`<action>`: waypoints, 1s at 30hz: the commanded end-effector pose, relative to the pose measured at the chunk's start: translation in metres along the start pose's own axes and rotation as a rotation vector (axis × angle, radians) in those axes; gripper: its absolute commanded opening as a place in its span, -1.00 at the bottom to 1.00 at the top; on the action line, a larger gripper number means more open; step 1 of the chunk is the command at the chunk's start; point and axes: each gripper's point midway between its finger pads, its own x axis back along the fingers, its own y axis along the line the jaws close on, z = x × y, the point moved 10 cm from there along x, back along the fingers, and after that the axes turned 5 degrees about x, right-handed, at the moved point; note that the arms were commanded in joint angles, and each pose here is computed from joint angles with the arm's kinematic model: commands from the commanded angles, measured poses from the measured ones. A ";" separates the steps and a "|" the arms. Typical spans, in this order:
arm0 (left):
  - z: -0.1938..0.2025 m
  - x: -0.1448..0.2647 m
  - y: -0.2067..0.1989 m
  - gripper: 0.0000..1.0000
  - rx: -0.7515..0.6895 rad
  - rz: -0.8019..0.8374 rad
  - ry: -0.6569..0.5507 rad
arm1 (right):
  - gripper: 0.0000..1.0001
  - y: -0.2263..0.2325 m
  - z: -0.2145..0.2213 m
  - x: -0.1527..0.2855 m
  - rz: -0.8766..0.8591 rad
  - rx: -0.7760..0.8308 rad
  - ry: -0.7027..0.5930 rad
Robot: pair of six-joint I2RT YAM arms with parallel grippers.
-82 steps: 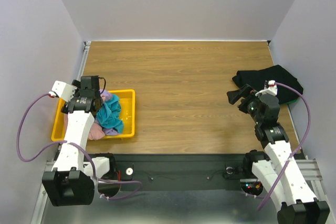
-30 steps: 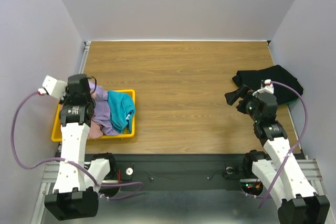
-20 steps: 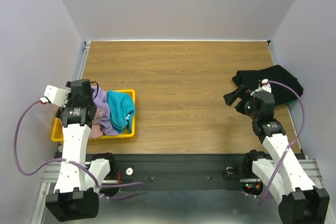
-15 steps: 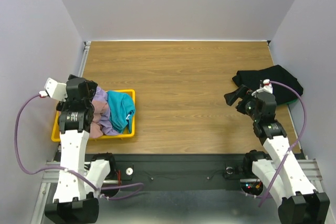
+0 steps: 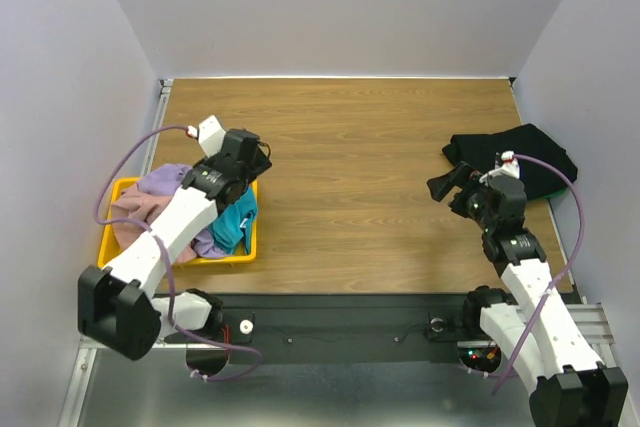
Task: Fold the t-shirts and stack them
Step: Grab the tshirt from the pile
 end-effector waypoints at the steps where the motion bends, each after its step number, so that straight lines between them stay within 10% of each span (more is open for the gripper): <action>1: 0.028 -0.017 0.036 0.97 -0.012 -0.231 0.014 | 1.00 0.004 -0.010 -0.001 -0.007 0.018 -0.039; 11: 0.061 -0.053 0.067 0.90 -0.042 -0.427 0.019 | 1.00 0.001 -0.008 -0.007 0.011 0.015 -0.008; 14: 0.060 -0.057 0.065 0.02 -0.041 -0.418 0.033 | 1.00 0.001 -0.008 -0.007 0.010 0.014 -0.012; 15: 0.058 -0.055 0.064 -0.99 -0.035 -0.417 0.032 | 1.00 0.001 -0.008 -0.007 0.011 0.014 -0.010; 30: -0.111 0.122 -0.004 -1.00 0.279 0.321 -0.431 | 1.00 0.004 -0.010 -0.004 -0.013 0.018 -0.021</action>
